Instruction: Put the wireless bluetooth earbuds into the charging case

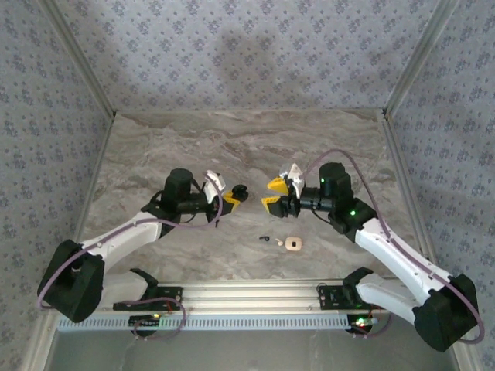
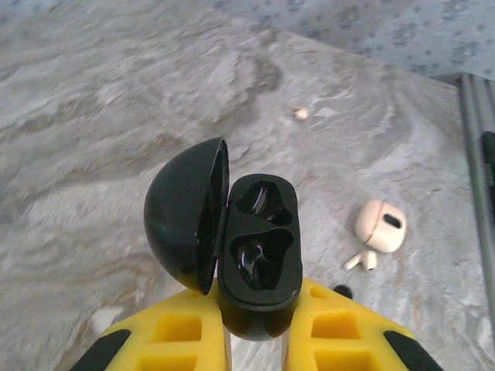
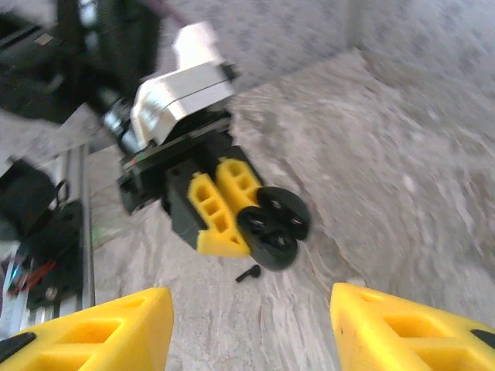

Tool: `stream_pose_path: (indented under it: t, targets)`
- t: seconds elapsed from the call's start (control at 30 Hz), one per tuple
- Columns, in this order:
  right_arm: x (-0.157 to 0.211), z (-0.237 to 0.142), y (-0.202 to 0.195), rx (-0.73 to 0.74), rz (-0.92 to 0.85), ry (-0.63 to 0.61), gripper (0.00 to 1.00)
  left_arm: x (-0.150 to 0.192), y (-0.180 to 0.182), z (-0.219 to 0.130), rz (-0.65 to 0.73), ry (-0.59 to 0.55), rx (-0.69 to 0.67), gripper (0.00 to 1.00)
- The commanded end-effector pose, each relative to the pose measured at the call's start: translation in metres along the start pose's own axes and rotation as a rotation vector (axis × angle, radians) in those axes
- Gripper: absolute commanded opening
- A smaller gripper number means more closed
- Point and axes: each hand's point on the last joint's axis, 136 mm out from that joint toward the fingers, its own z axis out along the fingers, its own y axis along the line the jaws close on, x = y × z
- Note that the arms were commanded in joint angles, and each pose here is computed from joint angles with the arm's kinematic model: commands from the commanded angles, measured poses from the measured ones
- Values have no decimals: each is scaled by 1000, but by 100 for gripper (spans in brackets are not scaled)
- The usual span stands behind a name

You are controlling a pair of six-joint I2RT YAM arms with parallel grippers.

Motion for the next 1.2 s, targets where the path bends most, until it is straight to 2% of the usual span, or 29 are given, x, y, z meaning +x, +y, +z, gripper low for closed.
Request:
stream_pose_path:
  t: [0.0,0.13,0.23,0.53,0.8,1.0,1.17]
  targets:
    - [13,-8,-34,241,304,92,58,-11,27,-18,-71,-83,-147,15]
    - [28,-3,-48,385,507,157,57,-2,61,-46,-182,-123,-320,14]
    - [40,12,-50,441,625,216,56,7,81,-68,-263,-150,-427,14]
    - [76,91,-43,533,847,461,52,35,112,-119,-436,-198,-663,14]
    - [110,155,-35,599,815,705,50,50,123,-136,-515,-212,-749,14]
    - [128,194,-29,588,785,807,47,51,127,-144,-537,-224,-778,14]
    - [144,209,-22,577,773,885,46,51,129,-146,-542,-230,-784,14]
